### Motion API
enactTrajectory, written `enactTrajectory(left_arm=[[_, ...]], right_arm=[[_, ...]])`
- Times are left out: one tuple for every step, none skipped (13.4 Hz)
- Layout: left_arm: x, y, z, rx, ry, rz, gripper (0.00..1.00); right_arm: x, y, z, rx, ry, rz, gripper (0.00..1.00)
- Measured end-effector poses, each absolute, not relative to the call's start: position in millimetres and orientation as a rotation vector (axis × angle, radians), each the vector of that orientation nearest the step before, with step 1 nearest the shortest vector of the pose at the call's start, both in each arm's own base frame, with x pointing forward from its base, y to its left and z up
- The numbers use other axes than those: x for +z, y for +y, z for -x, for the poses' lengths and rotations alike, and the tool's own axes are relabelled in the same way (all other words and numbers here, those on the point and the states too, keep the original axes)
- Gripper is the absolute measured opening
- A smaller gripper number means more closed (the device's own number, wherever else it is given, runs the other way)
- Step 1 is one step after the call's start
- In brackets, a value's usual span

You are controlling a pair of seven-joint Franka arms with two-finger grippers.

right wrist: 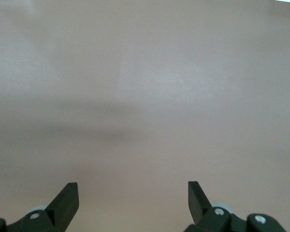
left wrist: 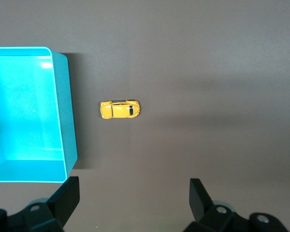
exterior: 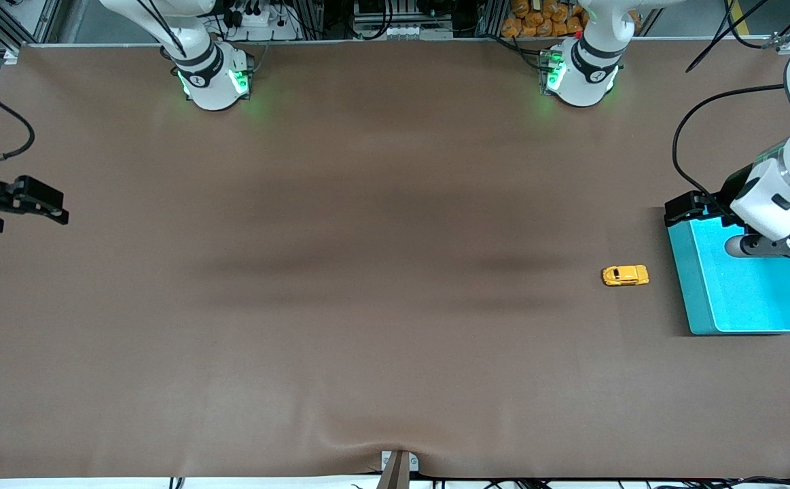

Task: Wind and store yellow beetle car
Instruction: 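Reach the left gripper down over the yellow car beside the bin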

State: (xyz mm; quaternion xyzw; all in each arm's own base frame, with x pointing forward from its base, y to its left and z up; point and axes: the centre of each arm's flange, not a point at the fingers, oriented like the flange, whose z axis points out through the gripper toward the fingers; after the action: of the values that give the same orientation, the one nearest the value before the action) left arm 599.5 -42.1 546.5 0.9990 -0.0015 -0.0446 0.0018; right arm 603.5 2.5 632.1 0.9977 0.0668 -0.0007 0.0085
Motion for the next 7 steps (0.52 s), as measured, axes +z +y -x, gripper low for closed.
enactTrajectory(left_arm=[[543.6,-41.9,-600.4,-0.148,0.006,-3.134,1.0],[538.0,-40.2,-602.3,-0.163,0.034,-3.134,1.0],[529.3,-35.8,-605.3,-0.186,0.072,-3.132,1.0],[518.3,-30.5,-609.2,-0.214,0.104,-3.129,1.0],[508.1,-27.7,-612.8,-0.235,0.136,-3.126,1.0],[499.6,-27.4,-616.6,-0.243,0.171,-3.124,1.0],[493.0,-29.4,-620.0,-0.24,0.217,-3.122,1.0]], right_arm=[[635.4,0.9,-598.1,0.006,0.202,-3.116,1.0],[638.4,-2.6,-593.8,0.019,0.192,-3.114,1.0],[640.9,-7.2,-589.7,0.028,0.178,-3.113,1.0],[643.7,-12.2,-586.0,0.034,0.163,-3.111,1.0],[646.0,-17.2,-582.9,0.038,0.148,-3.11,1.0],[647.7,-20.9,-581.3,0.041,0.137,-3.109,1.0],[648.1,-23.2,-581.0,0.042,0.131,-3.109,1.0]])
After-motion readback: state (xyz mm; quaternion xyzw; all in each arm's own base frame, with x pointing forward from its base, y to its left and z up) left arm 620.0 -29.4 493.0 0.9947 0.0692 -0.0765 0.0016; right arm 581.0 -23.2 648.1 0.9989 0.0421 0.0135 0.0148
